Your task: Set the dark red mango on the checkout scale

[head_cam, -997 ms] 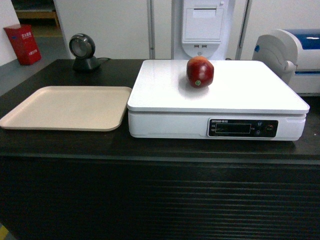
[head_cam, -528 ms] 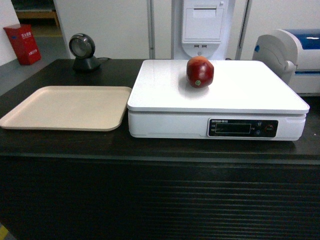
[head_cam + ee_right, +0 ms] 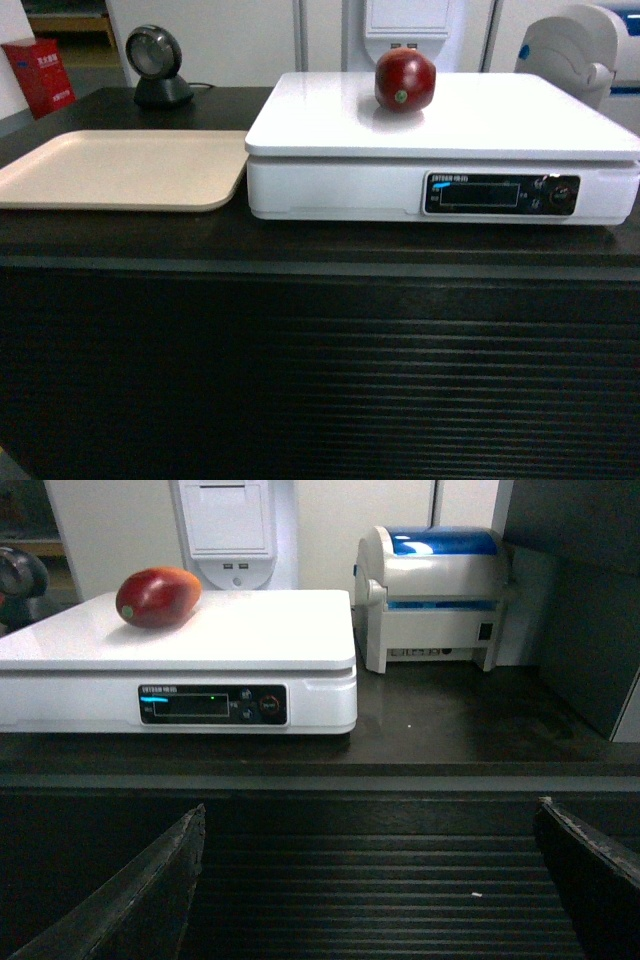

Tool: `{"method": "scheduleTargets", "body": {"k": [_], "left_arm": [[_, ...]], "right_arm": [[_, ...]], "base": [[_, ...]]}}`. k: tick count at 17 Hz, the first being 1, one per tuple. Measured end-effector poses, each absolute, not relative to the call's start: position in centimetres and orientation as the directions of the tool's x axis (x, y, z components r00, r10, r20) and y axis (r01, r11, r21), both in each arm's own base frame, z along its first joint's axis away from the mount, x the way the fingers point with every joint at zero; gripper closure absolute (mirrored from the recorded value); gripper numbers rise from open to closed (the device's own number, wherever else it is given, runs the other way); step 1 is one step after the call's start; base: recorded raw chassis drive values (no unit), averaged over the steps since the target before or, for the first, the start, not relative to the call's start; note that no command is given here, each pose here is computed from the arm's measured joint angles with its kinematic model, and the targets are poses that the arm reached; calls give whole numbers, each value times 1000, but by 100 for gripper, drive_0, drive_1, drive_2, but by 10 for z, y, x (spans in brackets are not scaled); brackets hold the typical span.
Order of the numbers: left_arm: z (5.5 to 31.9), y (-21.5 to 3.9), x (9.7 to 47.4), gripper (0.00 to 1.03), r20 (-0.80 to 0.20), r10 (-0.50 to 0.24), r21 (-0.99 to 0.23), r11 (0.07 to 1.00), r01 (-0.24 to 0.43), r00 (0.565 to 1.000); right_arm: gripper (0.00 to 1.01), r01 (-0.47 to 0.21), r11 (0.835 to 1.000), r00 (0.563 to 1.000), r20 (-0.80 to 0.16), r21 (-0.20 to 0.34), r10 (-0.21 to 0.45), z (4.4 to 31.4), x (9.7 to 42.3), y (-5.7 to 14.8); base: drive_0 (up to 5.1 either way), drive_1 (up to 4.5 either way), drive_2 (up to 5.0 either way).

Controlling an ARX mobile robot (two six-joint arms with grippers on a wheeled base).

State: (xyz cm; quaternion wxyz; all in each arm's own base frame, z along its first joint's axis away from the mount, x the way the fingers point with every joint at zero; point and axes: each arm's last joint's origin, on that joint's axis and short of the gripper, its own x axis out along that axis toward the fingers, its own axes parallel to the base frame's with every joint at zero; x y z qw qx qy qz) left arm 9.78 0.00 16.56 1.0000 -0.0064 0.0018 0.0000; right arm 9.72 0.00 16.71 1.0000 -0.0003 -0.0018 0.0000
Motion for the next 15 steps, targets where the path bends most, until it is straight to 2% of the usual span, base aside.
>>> {"method": "scheduleTargets", "body": {"k": [15], "left_arm": [[166,0,98,5,-4,0,-10,1000,0,1000]], "right_arm": [[3,0,1000,1000,5,-1,0,167,97,0]], "base": [[0,0,0]]}}
